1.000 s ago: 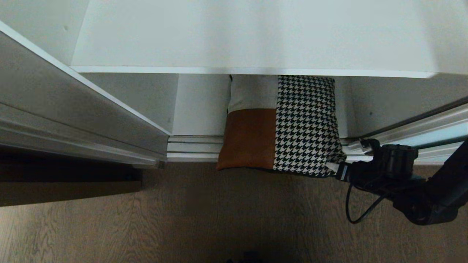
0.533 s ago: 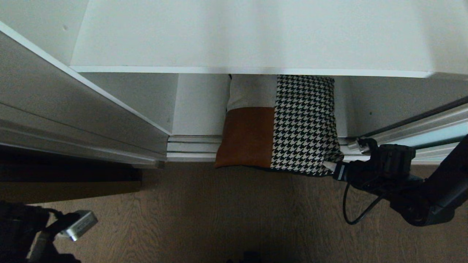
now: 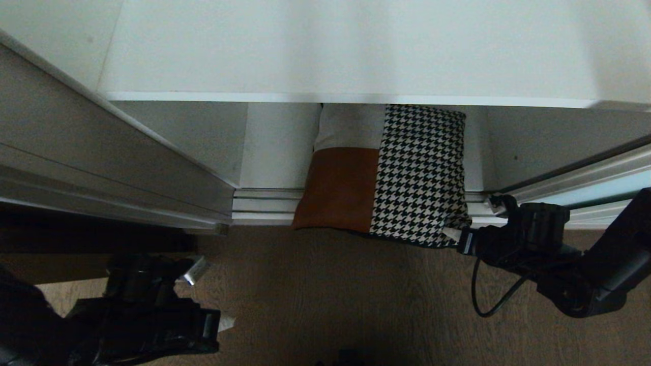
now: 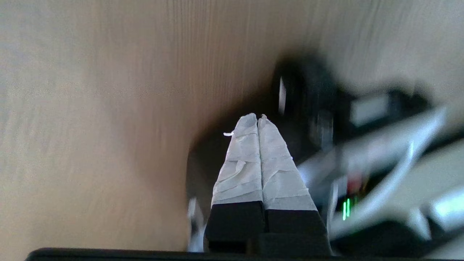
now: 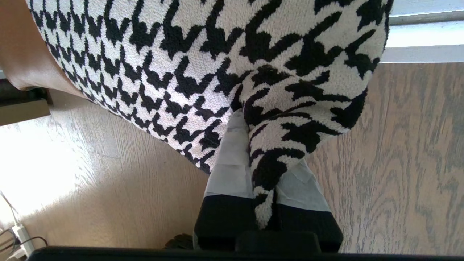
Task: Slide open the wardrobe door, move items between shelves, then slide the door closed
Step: Place the pillow on the higher shelf
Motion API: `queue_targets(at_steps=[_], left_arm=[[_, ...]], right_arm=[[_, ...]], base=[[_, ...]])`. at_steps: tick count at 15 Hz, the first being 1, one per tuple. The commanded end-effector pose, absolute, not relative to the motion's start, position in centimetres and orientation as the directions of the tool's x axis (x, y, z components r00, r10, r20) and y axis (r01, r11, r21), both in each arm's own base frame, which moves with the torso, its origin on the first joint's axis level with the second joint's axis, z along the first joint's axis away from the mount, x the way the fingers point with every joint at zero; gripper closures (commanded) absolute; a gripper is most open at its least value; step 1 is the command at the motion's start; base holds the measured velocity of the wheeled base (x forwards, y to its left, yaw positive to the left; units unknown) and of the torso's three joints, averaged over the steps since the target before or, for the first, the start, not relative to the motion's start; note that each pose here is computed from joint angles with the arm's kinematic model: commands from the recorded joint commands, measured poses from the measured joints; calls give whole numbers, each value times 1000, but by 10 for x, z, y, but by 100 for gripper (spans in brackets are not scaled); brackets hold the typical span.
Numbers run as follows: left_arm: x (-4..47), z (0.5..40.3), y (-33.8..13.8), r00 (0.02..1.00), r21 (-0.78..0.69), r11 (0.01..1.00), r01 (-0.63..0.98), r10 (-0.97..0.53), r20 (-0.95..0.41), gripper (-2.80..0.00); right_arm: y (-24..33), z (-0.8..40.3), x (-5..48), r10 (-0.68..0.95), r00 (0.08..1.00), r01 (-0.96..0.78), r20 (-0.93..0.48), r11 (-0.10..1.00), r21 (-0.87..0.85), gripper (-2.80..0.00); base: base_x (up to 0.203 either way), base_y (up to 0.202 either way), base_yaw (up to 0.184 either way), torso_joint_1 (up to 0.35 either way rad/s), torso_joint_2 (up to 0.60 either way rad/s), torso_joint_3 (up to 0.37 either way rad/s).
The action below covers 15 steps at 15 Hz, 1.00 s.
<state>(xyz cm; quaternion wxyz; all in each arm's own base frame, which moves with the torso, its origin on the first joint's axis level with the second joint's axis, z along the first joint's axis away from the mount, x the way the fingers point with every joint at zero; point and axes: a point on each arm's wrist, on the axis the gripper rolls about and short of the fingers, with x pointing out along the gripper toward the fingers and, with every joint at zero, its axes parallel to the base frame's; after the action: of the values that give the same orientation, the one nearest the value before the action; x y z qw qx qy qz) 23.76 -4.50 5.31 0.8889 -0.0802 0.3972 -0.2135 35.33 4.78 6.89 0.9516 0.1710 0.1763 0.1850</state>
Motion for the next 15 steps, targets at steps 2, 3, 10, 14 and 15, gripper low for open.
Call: queue_targets(at_steps=[2, 3, 10, 14, 15], left_arm=[[270, 26, -63, 630, -346, 888, 302, -458, -628, 0], [281, 28, -69, 652, -356, 884, 302, -464, -599, 0], [345, 3, -92, 723, -342, 879, 334, -471, -505, 0], [372, 11, -101, 778, -344, 882, 322, -454, -435, -280], [378, 16, -103, 788, -353, 877, 325, -457, -412, -280]], right_arm=[[48, 69, 353, 415, 869, -294, -269, 871, 393, 0], [47, 68, 352, 412, 868, -290, -276, 873, 393, 0], [31, 57, 347, 382, 869, -242, -314, 883, 403, 0], [38, 52, 347, 404, 852, -256, -333, 876, 408, 0], [43, 51, 346, 414, 847, -266, -333, 873, 409, 0]], base=[[0, 0, 0, 0, 0, 0], [0, 0, 0, 0, 0, 0], [0, 0, 0, 0, 0, 0], [0, 0, 0, 0, 0, 0], [0, 0, 0, 0, 0, 0]])
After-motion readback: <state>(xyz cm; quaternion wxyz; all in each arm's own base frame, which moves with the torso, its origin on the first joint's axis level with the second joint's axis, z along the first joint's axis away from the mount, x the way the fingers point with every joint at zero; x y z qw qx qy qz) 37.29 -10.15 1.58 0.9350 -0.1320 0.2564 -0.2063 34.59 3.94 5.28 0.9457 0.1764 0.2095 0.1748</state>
